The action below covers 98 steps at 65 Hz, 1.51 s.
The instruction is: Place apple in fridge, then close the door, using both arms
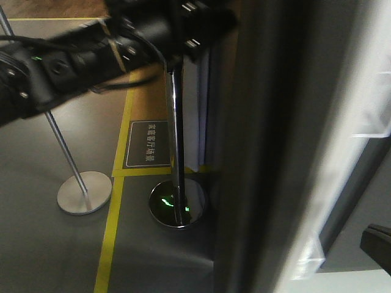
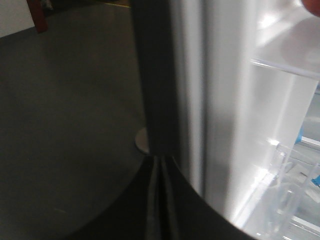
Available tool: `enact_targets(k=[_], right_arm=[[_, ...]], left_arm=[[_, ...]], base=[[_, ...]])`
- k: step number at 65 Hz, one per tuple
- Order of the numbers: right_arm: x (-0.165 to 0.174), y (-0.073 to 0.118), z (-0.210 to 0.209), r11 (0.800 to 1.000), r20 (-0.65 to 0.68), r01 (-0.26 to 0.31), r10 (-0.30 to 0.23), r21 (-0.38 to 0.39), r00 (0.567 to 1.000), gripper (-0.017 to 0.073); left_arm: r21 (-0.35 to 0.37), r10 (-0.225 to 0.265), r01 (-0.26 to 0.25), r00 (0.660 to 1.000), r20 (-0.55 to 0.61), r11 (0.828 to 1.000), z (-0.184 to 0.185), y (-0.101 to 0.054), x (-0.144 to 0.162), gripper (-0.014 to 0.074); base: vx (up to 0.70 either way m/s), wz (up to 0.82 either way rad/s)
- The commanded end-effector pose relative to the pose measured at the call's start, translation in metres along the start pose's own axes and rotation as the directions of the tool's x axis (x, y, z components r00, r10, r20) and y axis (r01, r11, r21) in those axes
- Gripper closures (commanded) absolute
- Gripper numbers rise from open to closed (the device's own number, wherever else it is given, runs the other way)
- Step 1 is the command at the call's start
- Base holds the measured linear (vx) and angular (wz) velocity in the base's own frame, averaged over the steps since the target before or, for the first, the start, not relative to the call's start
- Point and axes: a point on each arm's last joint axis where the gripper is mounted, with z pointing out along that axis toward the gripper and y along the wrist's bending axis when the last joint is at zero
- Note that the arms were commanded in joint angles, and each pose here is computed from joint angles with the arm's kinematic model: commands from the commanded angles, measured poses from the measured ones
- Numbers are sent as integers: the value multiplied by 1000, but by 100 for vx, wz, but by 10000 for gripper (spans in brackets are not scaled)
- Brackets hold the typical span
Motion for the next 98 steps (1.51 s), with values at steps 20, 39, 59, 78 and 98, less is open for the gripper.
enact_targets(k=[20,39,59,78,98], right_arm=[[-26,-11,-5,990,204,5,-33,138,978,522],[-61,-44,9,931,261,45,-148,362,954,186],[-127,-103,73,874,280,2,-158,486,947,-25],[-164,-152,140,846,270,-5,-165,534,949,-21],[-179,-189,198,844,253,-11,-148,537,956,-21]], left_arm=[[140,233,-221,970,-70,965,-8,-39,3,282],[47,425,-423,895,-137,905,-28,-36,-9,603],[-54,536,-547,832,-143,835,-46,-40,-24,602],[-225,654,-676,737,-173,702,-69,-41,-42,602],[-333,664,-666,735,-136,668,-85,-42,-59,602]], base=[[0,0],[0,0],[0,0],[0,0],[0,0]])
